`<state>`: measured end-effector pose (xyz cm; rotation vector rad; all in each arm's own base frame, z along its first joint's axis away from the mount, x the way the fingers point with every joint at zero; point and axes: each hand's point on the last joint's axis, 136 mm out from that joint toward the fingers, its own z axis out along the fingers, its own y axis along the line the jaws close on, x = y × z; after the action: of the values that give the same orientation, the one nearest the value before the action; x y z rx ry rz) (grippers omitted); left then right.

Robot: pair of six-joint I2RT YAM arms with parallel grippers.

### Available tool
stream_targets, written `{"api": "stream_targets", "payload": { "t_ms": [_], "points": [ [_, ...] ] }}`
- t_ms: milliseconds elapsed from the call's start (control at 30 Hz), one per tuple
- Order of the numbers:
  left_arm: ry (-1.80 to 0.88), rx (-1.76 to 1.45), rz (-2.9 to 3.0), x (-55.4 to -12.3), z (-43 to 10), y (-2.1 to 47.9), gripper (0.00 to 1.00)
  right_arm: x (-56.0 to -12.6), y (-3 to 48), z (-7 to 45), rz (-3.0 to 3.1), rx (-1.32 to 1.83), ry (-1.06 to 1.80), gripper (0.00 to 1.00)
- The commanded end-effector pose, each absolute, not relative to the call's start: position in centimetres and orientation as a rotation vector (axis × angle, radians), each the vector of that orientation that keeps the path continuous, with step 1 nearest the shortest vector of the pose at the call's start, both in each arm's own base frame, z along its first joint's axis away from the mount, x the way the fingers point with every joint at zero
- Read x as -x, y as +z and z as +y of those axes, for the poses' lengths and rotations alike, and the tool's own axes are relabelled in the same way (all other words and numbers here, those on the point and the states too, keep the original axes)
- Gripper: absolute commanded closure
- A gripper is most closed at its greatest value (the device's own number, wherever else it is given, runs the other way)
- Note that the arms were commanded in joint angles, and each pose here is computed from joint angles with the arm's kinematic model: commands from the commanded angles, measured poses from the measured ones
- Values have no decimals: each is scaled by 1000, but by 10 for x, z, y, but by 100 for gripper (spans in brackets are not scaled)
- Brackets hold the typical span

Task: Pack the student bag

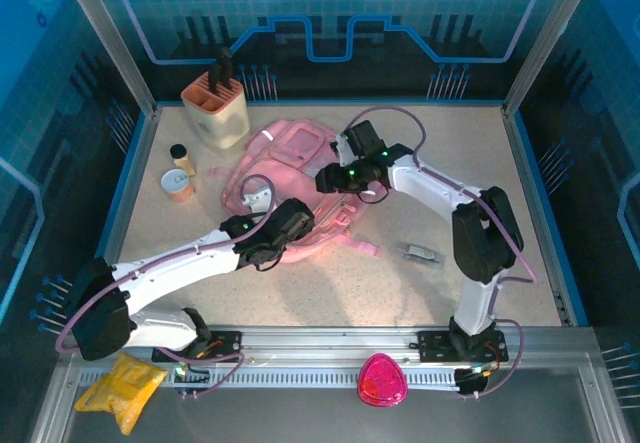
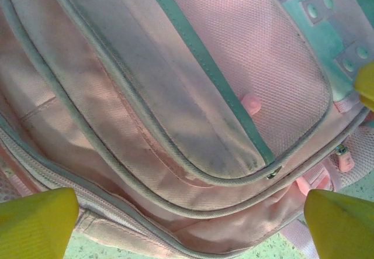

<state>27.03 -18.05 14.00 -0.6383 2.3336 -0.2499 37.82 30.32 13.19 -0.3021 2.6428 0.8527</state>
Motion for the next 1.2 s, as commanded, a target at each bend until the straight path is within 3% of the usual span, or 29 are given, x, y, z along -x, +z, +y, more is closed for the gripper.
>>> {"api": "stream_targets", "payload": {
  "t_ms": [0,133,267,333,500,767,1167],
  "points": [
    [-217,637,2309,-273,-181,147,1,-376,115,306,2698,326,803,49],
    [-217,626,2314,-273,-185,145,1,-382,101,310,2727,351,774,54],
    [-207,635,2333,-271,-187,141,1,-382,99,318,2725,365,825,71],
    [-232,657,2340,-268,-190,138,1,-378,107,325,2697,378,879,75],
    [-364,695,2340,-267,-207,131,1,-366,122,337,2652,344,1018,99],
    [-277,866,2320,-255,-205,114,1,-346,172,355,2506,244,1242,100],
    [-238,1016,2215,-257,-189,116,1,-334,188,364,2433,116,1421,100]
  ]
}}
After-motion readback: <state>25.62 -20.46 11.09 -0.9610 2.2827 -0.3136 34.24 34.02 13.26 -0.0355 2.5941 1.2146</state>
